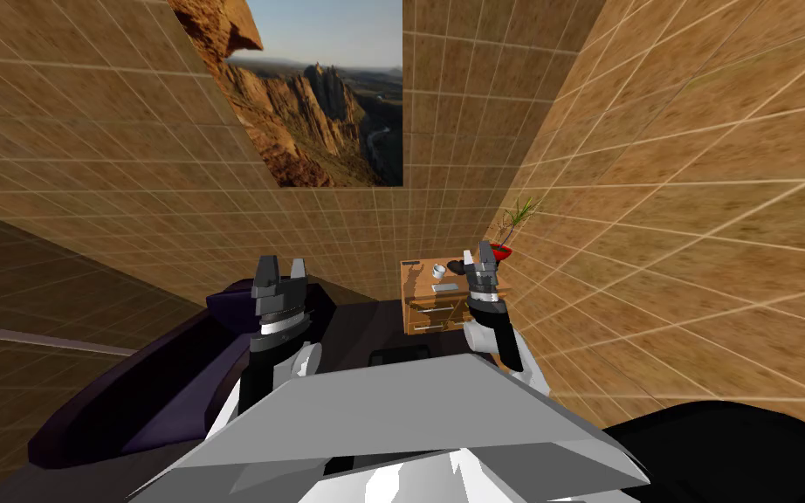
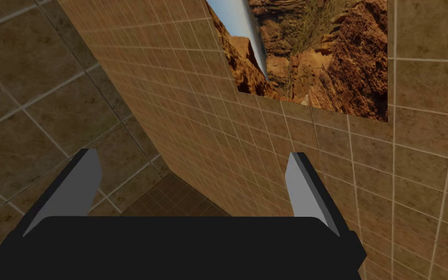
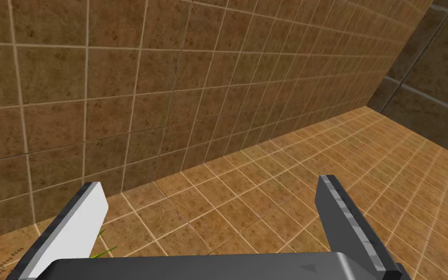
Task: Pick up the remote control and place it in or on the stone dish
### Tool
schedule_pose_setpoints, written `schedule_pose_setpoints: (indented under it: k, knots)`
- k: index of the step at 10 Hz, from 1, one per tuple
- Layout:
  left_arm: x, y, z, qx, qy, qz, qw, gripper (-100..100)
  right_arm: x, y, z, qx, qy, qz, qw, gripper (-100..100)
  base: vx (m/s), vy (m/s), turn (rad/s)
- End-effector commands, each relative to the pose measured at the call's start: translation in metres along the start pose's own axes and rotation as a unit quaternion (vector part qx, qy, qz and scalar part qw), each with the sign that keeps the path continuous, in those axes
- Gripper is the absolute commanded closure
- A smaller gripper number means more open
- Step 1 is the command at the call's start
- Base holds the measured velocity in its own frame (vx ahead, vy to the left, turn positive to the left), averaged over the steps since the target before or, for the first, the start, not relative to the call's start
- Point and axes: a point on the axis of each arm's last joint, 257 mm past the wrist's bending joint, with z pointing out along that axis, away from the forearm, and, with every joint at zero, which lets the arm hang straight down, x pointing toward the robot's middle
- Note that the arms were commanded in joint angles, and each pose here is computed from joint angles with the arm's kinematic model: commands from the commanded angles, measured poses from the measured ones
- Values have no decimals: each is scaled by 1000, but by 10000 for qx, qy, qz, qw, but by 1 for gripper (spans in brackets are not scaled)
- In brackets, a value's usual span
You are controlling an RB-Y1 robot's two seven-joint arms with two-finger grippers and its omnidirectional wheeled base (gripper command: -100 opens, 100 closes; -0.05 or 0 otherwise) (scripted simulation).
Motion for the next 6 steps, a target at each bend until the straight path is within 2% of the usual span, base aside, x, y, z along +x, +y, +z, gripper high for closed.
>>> schedule_pose_setpoints:
  k: [1, 4, 6]
  knots:
    - [0, 0, 0, 0, 0, 0, 10000, 0, 4, -8, -4, 102, 120, -97, 9998, -100, -12, -2, 77]
    - [0, 0, 0, 0, 0, 0, 10000, 0, 15, -58, -36, 774, 669, -636, 9927, -100, -51, -8, 126]
    - [0, 0, 0, 0, 0, 0, 10000, 0, 17, -95, -66, 1281, 1058, -1052, 9805, -100, -57, 2, 169]
